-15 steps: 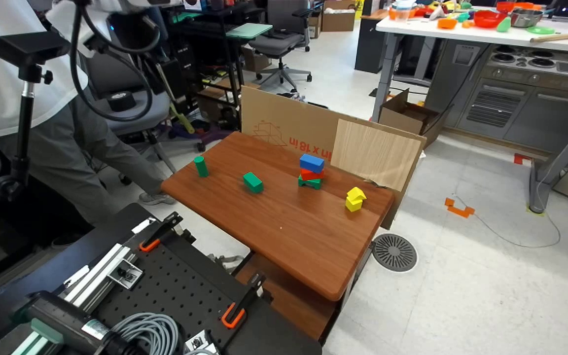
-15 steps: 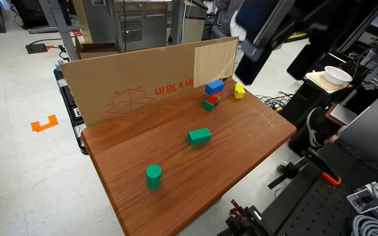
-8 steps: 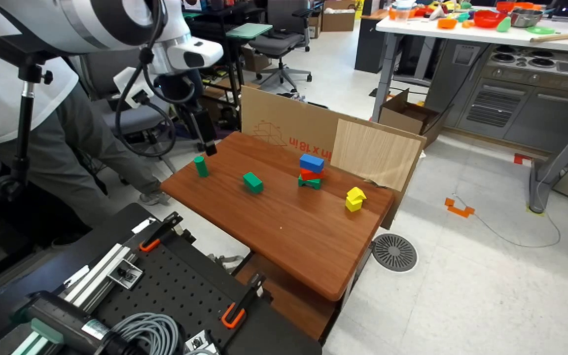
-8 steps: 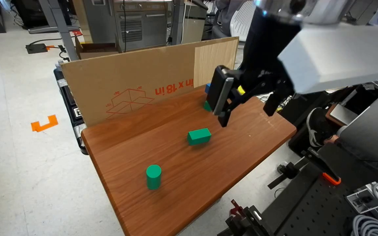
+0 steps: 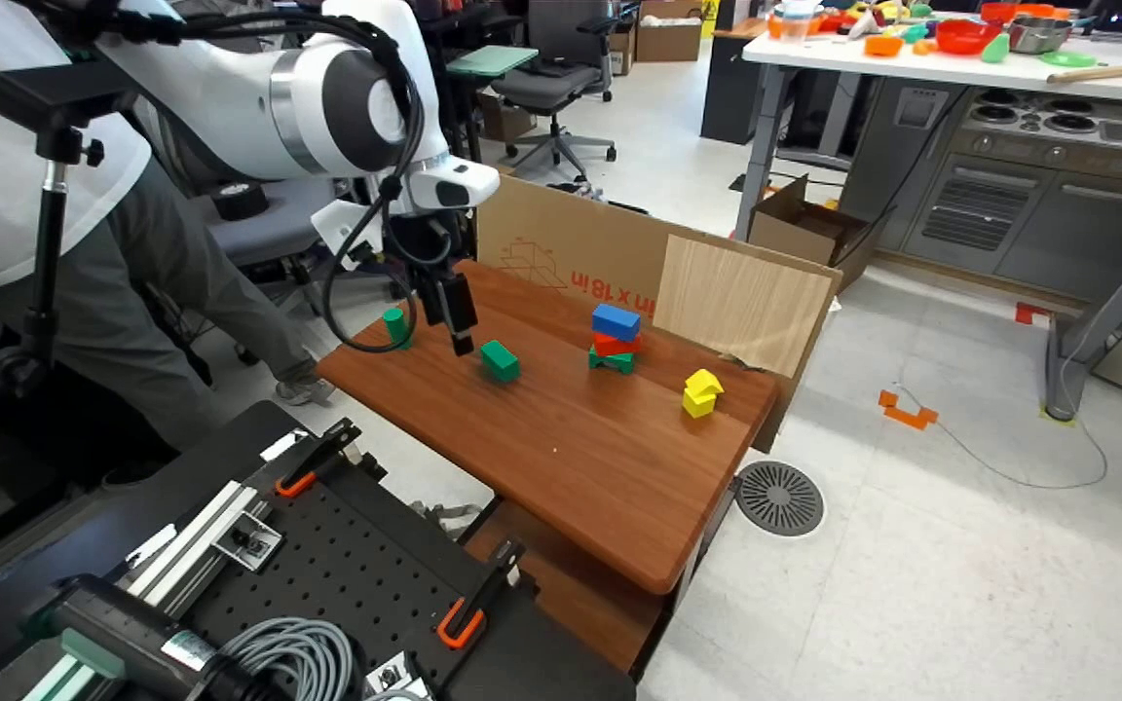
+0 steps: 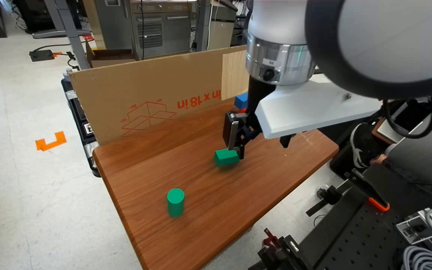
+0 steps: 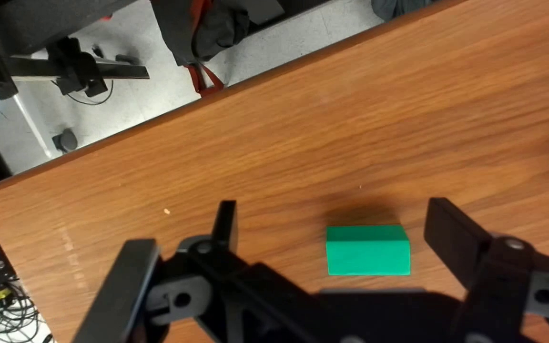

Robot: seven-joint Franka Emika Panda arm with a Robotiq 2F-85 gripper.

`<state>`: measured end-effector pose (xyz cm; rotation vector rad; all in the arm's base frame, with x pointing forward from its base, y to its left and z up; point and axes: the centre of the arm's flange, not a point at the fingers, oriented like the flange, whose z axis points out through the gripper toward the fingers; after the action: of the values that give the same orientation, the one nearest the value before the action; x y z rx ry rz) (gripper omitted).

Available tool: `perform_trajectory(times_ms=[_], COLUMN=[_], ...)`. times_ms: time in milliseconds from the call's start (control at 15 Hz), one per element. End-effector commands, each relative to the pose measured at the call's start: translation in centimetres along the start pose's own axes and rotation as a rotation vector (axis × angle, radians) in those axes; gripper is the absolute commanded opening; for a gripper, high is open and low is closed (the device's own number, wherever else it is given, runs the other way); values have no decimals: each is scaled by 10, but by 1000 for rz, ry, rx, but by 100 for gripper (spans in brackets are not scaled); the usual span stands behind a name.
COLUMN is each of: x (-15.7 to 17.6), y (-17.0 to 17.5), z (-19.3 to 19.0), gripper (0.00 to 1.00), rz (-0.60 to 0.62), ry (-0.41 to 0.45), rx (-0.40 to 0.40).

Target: Move the green block in the center of the table forwards

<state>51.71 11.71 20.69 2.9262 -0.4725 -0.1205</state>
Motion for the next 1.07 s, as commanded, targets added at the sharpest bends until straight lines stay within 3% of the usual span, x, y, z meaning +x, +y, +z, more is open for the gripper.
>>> perform_trajectory(times_ms=[0, 600, 1000], x=[30, 64, 80], y=[-20, -47, -61], z=[24, 75, 62], gripper=[100, 100, 100], rz=[9, -32, -69], ry=[26, 0, 38], rx=[-20, -25, 20])
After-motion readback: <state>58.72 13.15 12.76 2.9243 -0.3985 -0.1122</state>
